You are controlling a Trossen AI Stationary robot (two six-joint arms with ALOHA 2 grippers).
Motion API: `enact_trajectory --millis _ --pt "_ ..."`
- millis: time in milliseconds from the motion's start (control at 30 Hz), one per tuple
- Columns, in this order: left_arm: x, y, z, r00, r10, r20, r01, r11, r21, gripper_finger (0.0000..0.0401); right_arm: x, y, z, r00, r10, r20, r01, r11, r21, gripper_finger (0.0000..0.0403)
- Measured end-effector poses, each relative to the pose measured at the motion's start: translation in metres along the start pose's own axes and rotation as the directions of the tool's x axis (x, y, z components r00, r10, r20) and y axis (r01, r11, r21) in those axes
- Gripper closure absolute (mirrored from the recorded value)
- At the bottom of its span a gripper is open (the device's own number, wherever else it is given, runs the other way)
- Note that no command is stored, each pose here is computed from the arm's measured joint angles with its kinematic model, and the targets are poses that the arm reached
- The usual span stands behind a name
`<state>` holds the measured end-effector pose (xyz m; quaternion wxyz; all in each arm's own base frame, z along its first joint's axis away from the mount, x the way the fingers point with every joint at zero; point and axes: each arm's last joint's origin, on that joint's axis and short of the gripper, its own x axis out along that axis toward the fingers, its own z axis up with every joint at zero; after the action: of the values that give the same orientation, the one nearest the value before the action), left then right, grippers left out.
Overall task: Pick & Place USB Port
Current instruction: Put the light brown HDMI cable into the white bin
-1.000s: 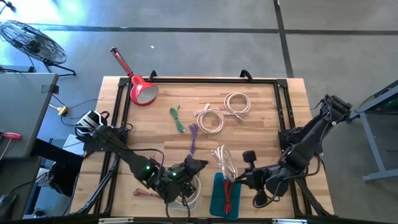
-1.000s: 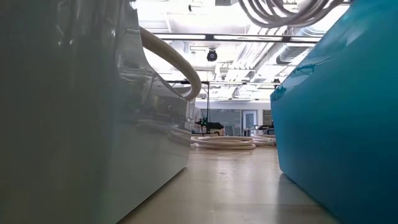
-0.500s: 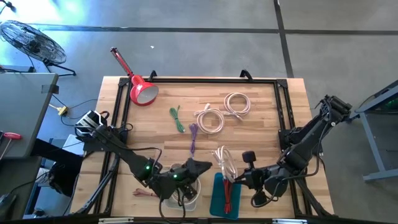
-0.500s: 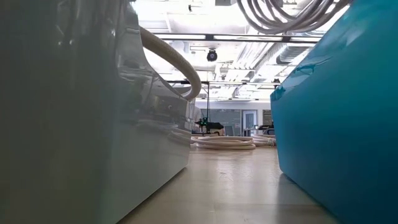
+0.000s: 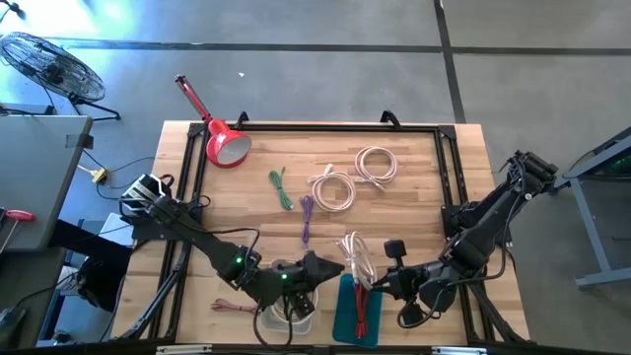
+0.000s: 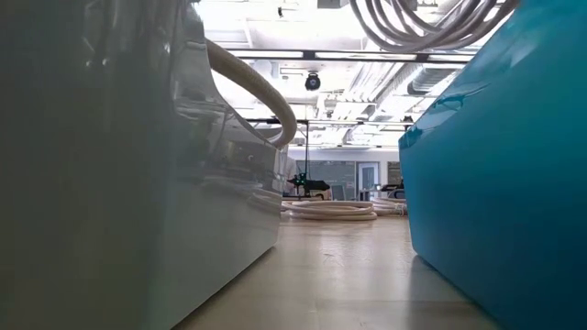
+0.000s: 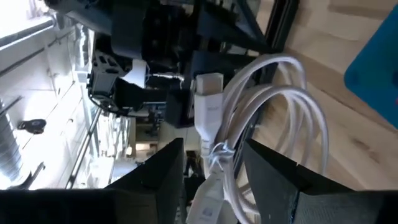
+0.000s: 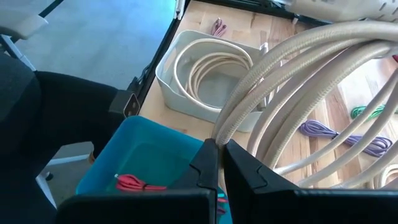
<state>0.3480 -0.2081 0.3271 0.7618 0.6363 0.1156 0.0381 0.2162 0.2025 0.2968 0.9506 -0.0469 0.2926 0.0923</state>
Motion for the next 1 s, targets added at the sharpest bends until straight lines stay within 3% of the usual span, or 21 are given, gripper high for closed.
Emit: enact_trajectory --millis 467,767,1000 --pt "0.017 0.004 -0.016 1.000 -0.021 0.018 0.022 0.996 -0.090 0.0238 0.000 0.001 0.000 1.000 0.023 -0.011 -0.023 1.000 -0.001 0.0402" --pt "0.031 0.002 -0.032 0.983 -0.117 0.140 0.141 0.974 -0.179 0.0239 0.000 0.001 -0.001 0.999 0.033 -0.015 -0.033 0.999 -0.004 0.0403" --pt "0.041 0.003 -0.046 0.983 -0.137 0.120 0.164 0.954 -0.250 0.0239 0.000 0.001 -0.001 0.999 0.032 -0.016 -0.032 0.999 -0.005 0.0403"
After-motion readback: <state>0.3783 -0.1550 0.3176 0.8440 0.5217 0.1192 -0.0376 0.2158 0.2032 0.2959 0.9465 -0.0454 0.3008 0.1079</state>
